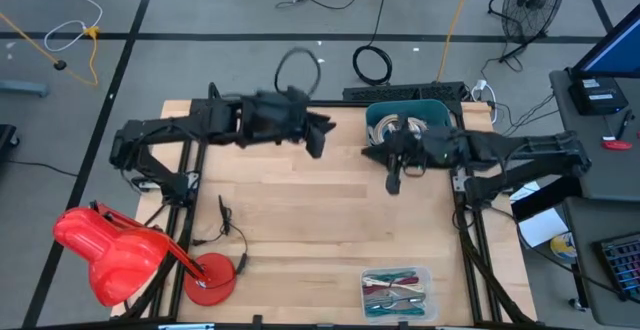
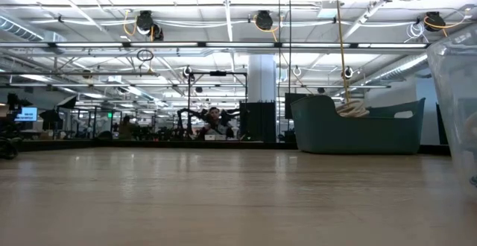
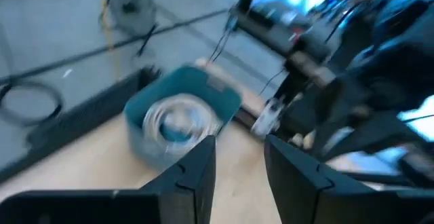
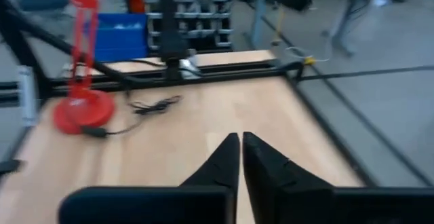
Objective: Pick & Place USB Port
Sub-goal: Return to Home Position
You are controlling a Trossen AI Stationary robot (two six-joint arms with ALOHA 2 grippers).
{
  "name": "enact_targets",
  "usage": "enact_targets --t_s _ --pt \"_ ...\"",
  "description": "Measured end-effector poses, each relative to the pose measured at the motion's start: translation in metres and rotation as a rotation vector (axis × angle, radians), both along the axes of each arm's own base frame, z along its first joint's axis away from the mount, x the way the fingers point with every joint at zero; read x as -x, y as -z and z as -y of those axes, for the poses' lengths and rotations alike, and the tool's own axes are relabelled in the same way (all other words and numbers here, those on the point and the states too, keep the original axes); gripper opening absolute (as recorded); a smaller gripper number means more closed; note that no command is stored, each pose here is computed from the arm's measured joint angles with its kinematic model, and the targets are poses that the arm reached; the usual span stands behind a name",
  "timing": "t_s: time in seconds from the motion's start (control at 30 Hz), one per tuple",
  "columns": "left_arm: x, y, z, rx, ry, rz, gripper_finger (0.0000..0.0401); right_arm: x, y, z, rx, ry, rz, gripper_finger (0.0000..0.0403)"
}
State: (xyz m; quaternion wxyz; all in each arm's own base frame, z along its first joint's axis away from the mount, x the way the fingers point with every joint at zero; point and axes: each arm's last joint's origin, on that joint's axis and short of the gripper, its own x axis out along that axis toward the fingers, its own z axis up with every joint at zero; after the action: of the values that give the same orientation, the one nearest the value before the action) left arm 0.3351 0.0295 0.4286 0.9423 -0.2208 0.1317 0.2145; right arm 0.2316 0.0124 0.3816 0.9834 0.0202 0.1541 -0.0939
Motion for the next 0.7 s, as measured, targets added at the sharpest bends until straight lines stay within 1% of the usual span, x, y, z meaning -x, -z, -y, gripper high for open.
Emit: enact_targets --t_s 0.07,0.13,0.23,0.3,0.4,0.53,0.67,0.7 --pt "0.0 -0.005 -0.009 -0.039 0.035 0.034 0.0129 0.005 -0.002 0.01 0.043 0.028 -0.005 0.0004" --pt "-0.001 -0.008 -0.017 -0.073 0.063 0.052 0.0129 0.011 -0.006 0.022 0.066 0.068 0.0 0.0004" --pt "0.0 -0.013 -0.03 -0.106 0.098 0.091 0.0129 0.018 -0.009 0.037 0.06 0.095 0.011 0.0004" --pt "0.003 -0.017 -0.04 -0.118 0.09 0.122 0.0129 0.024 -0.011 0.047 0.047 0.095 0.013 0.0001" --pt "0.007 -0.021 -0.056 -0.092 0.056 0.168 0.0129 0.032 -0.014 0.06 0.025 0.111 0.031 0.0001" --pt "0.013 -0.026 -0.072 -0.051 0.024 0.223 0.0129 0.043 -0.016 0.073 -0.013 0.176 0.042 0.0001" --pt "0.014 -0.025 -0.076 -0.042 0.026 0.221 0.0129 0.053 -0.012 0.08 -0.026 0.242 -0.014 0.0" --pt "0.014 -0.025 -0.076 -0.044 0.028 0.214 0.0129 0.056 -0.01 0.081 -0.023 0.276 -0.044 0.0"
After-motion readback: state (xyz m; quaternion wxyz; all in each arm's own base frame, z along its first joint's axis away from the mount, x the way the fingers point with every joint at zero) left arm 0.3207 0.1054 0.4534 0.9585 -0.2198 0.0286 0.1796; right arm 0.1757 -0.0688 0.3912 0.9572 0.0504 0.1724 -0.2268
